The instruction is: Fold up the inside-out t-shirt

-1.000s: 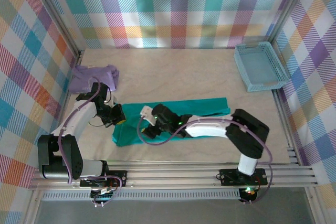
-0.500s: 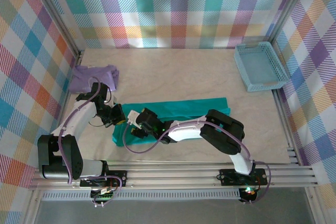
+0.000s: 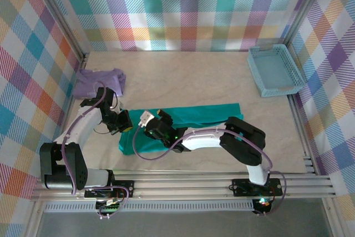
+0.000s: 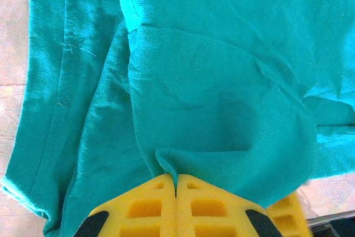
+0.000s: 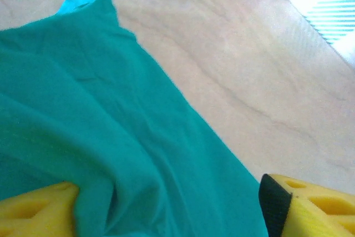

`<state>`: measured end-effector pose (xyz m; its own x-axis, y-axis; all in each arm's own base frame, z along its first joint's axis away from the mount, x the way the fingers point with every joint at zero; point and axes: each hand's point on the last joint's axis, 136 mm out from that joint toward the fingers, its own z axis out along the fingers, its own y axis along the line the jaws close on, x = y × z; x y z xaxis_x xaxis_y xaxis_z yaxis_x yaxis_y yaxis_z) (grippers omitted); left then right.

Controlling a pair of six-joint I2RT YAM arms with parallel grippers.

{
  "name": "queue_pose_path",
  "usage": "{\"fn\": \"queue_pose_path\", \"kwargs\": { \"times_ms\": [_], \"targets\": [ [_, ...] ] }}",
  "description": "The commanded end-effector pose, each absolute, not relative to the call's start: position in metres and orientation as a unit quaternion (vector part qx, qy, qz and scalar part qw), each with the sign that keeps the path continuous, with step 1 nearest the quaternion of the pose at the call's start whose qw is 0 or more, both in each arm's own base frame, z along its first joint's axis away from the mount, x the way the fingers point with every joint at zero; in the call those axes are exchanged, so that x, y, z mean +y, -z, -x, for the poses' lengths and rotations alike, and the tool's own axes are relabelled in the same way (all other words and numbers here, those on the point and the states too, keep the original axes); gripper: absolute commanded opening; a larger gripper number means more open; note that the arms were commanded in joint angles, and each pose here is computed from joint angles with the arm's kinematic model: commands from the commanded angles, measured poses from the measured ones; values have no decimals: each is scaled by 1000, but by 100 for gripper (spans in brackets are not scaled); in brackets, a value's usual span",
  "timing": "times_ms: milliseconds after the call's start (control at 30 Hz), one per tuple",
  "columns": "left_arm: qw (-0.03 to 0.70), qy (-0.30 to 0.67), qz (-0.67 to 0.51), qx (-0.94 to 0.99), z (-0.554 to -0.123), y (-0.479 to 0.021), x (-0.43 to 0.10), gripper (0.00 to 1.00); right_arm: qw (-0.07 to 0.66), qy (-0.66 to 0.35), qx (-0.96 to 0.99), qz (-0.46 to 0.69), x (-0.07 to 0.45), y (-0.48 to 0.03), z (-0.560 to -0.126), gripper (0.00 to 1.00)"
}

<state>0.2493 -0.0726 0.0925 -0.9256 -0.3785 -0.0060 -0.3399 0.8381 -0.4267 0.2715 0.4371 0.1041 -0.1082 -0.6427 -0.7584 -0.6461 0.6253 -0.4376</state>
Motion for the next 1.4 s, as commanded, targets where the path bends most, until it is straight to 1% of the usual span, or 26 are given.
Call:
{"fn": "queue_pose_path", "kwargs": {
  "times_ms": [0, 167, 267, 400, 500, 667, 867, 933, 1000, 1100, 1200, 1267, 1367],
  "targets": [
    [53, 210, 189, 958, -248, -98, -68, 0, 516, 13, 752, 411, 425, -117, -272, 71],
    [51, 210, 190, 958, -246, -96, -68, 0, 509, 18, 753, 416, 422, -116, -271, 53],
    [50, 210, 192, 957, -245, -97, -68, 0, 502, 20, 756, 419, 419, -117, -269, 45],
    [49, 207, 192, 958, -239, -98, -67, 1, 484, 21, 770, 416, 408, -118, -265, 38],
    [43, 207, 195, 958, -234, -95, -67, 2, 455, -2, 787, 417, 405, -111, -254, 33],
    [27, 195, 201, 960, -224, -84, -65, 2, 417, -16, 806, 421, 395, -98, -241, 29],
    [12, 173, 207, 963, -218, -77, -59, 7, 365, -54, 827, 425, 392, -71, -220, 25],
    [10, 168, 209, 963, -217, -77, -58, 10, 354, -61, 831, 425, 390, -65, -215, 24],
    [4, 162, 210, 964, -214, -77, -56, 15, 338, -76, 832, 433, 391, -59, -206, 24],
    [6, 152, 209, 966, -212, -82, -53, 26, 320, -92, 830, 448, 391, -53, -195, 25],
    [31, 126, 209, 969, -213, -94, -43, 35, 315, -107, 822, 461, 387, -59, -187, 29],
    [62, 123, 213, 967, -221, -102, -39, 37, 320, -124, 814, 469, 387, -69, -183, 32],
    [101, 174, 231, 952, -244, -108, -52, 40, 337, -156, 796, 478, 394, -90, -179, 35]
  ]
}}
